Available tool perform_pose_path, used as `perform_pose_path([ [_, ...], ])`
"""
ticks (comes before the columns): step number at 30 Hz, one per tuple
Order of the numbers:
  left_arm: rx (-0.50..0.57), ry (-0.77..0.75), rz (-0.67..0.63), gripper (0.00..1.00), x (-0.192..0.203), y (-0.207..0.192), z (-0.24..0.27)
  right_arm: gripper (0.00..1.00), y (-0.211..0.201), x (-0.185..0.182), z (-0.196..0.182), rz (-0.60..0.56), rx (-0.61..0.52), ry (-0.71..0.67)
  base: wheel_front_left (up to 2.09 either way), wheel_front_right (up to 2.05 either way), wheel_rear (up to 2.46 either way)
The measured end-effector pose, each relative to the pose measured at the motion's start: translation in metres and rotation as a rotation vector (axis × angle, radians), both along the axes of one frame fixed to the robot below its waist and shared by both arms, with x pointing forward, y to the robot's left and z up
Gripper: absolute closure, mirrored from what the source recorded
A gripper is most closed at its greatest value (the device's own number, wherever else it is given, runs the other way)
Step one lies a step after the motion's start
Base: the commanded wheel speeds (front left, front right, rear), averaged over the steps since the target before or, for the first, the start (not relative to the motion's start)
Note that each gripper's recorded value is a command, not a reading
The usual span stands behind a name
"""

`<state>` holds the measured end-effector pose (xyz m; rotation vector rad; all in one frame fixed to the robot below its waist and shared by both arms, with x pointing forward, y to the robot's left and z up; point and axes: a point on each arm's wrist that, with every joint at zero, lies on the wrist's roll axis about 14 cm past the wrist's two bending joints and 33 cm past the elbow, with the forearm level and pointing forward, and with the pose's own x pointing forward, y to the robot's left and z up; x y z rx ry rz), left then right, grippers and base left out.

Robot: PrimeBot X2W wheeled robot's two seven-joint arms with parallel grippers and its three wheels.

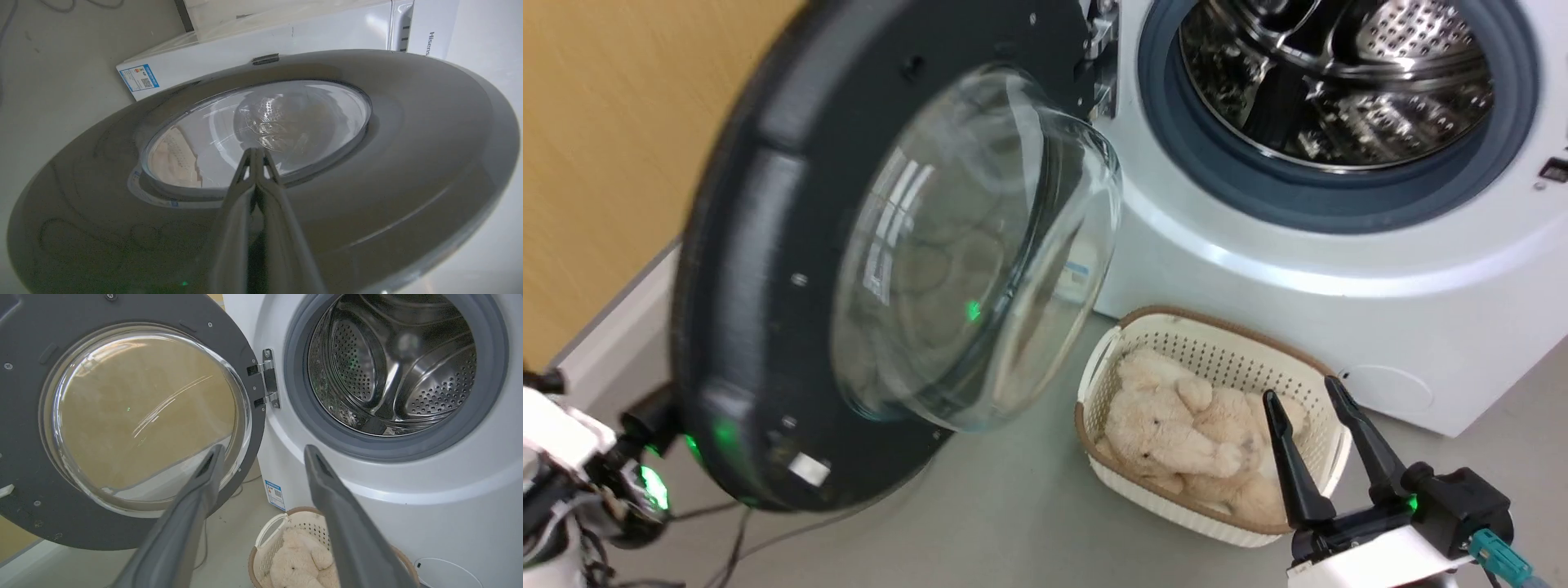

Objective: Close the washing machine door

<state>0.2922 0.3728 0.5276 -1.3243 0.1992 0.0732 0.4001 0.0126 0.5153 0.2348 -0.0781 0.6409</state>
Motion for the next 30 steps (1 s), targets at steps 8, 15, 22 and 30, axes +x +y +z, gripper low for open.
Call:
perform_pose_path([
  [8, -0.039, -0.034, -0.31, 1.0, -0.005, -0.088, 0.005, 0.0, -0.02, 0.0, 0.012, -0.074, 0.007, -0.025, 0.0, 0.0, 0.0],
  [15, -0.099, -0.042, -0.529, 1.0, -0.004, -0.162, 0.008, 0.0, -0.049, -0.003, 0.015, -0.159, 0.003, -0.033, 0.0, 0.0, 0.0],
  [22, -0.205, -0.078, -0.732, 1.0, 0.01, -0.239, 0.012, 0.0, -0.087, -0.007, 0.014, -0.272, -0.002, -0.03, 0.0, 0.0, 0.0],
  [30, -0.236, -0.068, -0.865, 1.0, 0.039, -0.319, -0.006, 0.0, -0.137, -0.016, 0.009, -0.417, -0.015, -0.016, 0.0, 0.0, 0.0],
])
